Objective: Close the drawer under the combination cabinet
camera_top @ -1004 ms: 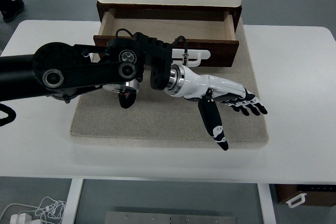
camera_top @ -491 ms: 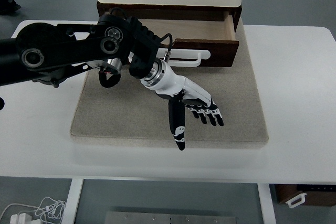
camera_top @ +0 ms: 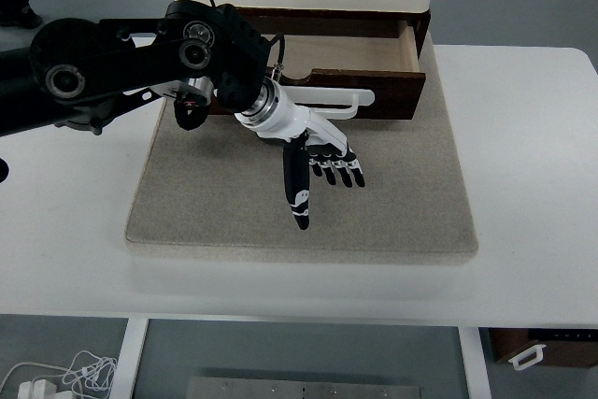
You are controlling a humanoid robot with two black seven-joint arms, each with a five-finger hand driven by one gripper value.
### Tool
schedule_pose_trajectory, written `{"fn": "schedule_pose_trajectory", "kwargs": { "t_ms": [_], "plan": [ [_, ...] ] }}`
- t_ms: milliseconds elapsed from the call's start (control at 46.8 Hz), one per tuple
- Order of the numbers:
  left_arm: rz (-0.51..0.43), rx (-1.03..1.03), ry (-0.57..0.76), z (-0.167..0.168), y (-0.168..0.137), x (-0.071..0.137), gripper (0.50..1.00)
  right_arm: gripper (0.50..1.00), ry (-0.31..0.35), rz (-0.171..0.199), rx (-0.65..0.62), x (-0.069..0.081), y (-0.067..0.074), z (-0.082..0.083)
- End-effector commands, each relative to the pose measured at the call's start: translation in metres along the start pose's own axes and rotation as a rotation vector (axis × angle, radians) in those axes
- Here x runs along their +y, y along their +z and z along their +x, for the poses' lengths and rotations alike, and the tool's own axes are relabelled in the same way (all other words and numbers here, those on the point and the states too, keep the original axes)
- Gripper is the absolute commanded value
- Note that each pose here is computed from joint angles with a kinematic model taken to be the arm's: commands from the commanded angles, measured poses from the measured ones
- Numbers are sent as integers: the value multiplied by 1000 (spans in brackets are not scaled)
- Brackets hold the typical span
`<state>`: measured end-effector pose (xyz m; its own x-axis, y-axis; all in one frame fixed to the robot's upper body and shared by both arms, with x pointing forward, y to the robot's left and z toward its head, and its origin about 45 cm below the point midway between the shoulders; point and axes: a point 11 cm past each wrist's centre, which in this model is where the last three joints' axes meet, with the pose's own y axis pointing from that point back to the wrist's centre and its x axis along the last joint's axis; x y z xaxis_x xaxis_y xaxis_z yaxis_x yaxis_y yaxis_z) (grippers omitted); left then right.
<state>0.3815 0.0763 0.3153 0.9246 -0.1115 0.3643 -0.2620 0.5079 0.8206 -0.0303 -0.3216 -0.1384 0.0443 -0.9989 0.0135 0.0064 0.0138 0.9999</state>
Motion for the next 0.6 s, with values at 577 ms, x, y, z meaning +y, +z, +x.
{"fn": "schedule_pose_trajectory", "kwargs": {
  "t_ms": [577],
  "plan": [
    [52, 23, 54, 16, -18, 2, 1000, 952, 1, 0, -1, 0, 0, 0]
  ]
}}
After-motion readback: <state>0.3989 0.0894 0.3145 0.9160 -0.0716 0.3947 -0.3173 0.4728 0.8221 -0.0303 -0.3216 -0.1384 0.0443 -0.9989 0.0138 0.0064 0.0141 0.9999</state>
